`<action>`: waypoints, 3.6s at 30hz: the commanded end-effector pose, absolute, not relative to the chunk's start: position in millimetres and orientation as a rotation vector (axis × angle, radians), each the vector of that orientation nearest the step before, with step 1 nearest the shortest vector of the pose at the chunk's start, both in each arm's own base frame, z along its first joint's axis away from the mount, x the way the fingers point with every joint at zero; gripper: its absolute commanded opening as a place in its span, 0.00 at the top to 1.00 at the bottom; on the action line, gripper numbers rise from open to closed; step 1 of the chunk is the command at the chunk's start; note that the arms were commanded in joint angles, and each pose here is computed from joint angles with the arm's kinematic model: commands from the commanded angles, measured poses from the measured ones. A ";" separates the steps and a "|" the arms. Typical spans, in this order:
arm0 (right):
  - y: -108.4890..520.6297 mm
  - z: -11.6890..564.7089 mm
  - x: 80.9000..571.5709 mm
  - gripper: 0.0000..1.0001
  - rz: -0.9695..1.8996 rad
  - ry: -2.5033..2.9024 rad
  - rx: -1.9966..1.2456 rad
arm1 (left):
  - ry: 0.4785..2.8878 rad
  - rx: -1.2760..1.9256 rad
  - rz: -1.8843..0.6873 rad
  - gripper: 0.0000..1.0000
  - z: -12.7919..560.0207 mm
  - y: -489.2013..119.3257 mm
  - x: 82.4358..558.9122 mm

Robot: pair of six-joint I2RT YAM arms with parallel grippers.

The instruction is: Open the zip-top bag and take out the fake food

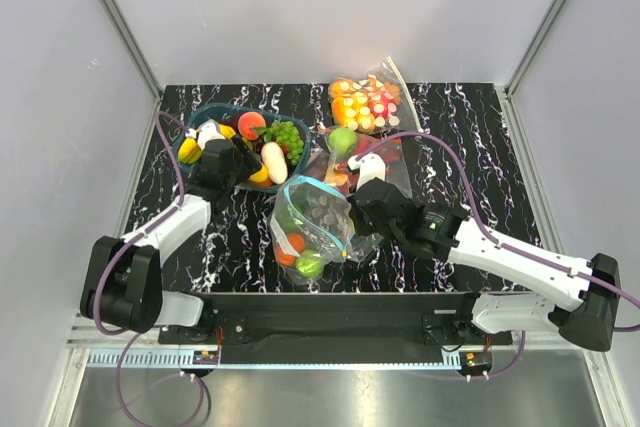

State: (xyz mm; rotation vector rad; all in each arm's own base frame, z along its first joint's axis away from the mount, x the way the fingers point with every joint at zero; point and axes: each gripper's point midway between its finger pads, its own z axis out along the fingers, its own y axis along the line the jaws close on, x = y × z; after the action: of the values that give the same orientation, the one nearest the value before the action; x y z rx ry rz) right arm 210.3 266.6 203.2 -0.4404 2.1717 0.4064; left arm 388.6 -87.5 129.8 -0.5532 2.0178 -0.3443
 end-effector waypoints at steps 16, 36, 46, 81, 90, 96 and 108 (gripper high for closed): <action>280.8 199.4 213.0 0.94 0.460 2.172 -0.447 | 1.940 -0.588 -0.316 0.10 139.6 -76.6 390.2; 288.6 211.1 214.4 0.94 0.490 2.154 -0.461 | 1.875 -0.446 -0.420 0.01 207.9 -77.2 321.3; 313.9 221.6 213.3 0.94 0.604 2.135 -0.478 | 1.800 -0.008 -0.809 0.02 317.3 -161.4 232.5; 316.6 210.6 207.6 0.95 0.648 2.168 -0.452 | 2.273 0.304 -0.392 0.23 184.2 -209.1 207.6; 332.6 203.2 207.3 0.95 0.699 2.175 -0.471 | 2.322 0.327 -0.223 0.19 155.1 -199.1 217.5; 342.7 204.2 209.8 0.95 0.724 2.163 -0.482 | 2.331 0.355 -0.245 0.18 144.7 -212.5 223.0; 344.2 214.5 208.6 0.95 0.761 2.141 -0.478 | 2.365 0.328 -0.092 0.09 119.6 -202.8 242.5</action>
State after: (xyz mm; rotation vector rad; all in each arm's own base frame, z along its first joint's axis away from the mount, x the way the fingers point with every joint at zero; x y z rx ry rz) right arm 204.9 335.6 189.9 -0.5050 2.2079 0.6830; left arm 224.3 -206.0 107.5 0.3711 2.4222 -0.1387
